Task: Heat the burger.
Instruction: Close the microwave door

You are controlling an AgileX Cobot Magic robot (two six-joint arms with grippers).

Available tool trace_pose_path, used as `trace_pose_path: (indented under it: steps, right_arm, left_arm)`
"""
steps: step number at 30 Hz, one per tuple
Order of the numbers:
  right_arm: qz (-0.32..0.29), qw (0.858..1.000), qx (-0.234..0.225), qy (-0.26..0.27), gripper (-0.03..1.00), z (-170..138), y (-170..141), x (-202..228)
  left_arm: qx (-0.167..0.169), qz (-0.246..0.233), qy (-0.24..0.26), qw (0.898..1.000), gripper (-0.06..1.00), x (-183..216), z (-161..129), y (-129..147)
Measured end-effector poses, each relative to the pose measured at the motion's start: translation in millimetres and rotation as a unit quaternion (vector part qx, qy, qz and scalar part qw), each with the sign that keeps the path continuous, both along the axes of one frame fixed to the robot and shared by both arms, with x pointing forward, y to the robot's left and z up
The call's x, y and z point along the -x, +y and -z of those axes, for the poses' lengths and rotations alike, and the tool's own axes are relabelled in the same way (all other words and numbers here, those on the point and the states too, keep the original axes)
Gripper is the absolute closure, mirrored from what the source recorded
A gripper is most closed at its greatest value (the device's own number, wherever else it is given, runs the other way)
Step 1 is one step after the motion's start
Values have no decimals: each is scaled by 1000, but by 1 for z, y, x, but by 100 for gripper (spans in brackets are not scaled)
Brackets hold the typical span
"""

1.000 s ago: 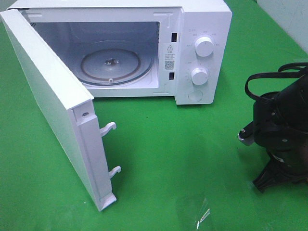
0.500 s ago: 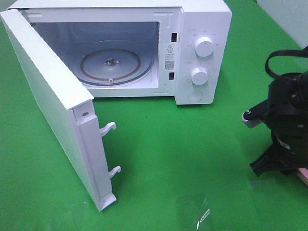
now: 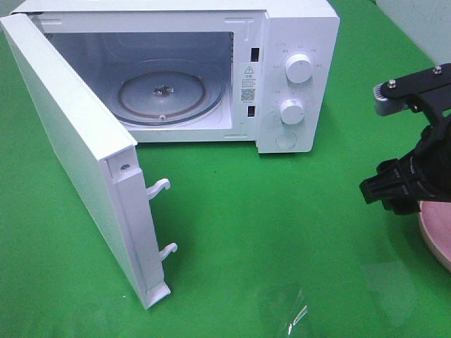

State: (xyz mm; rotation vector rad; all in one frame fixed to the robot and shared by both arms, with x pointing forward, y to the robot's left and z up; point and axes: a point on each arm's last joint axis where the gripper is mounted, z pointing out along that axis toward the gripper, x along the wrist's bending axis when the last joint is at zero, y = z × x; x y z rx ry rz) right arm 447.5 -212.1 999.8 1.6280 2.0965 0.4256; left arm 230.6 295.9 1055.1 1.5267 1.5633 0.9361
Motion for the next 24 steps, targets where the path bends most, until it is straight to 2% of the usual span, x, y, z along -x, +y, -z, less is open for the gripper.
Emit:
trace_pose_path:
  steps: [3, 6, 8, 15, 19, 24]
  right_arm:
    - [-36, 999, -36, -16, 27, -21, -1, 16]
    - [-45, 998, -44, -21, 27, -27, -2, 21]
    - [-74, 995, -66, -33, 27, -44, -7, 39]
    - [-95, 993, -65, -30, 26, -62, -21, 70]
    - [-108, 990, -66, -56, 26, -73, -33, 91]
    - [-116, 988, -67, -71, 26, -71, -42, 108]
  left_arm:
    - [0, 0, 0, 1000, 13, 0, 0, 0]
    - [0, 0, 0, 1000, 13, 0, 0, 0]
    - [0, 0, 0, 1000, 13, 0, 0, 0]
    - [0, 0, 0, 1000, 13, 0, 0, 0]
    - [0, 0, 0, 1000, 13, 0, 0, 0]
    - [0, 0, 0, 1000, 13, 0, 0, 0]
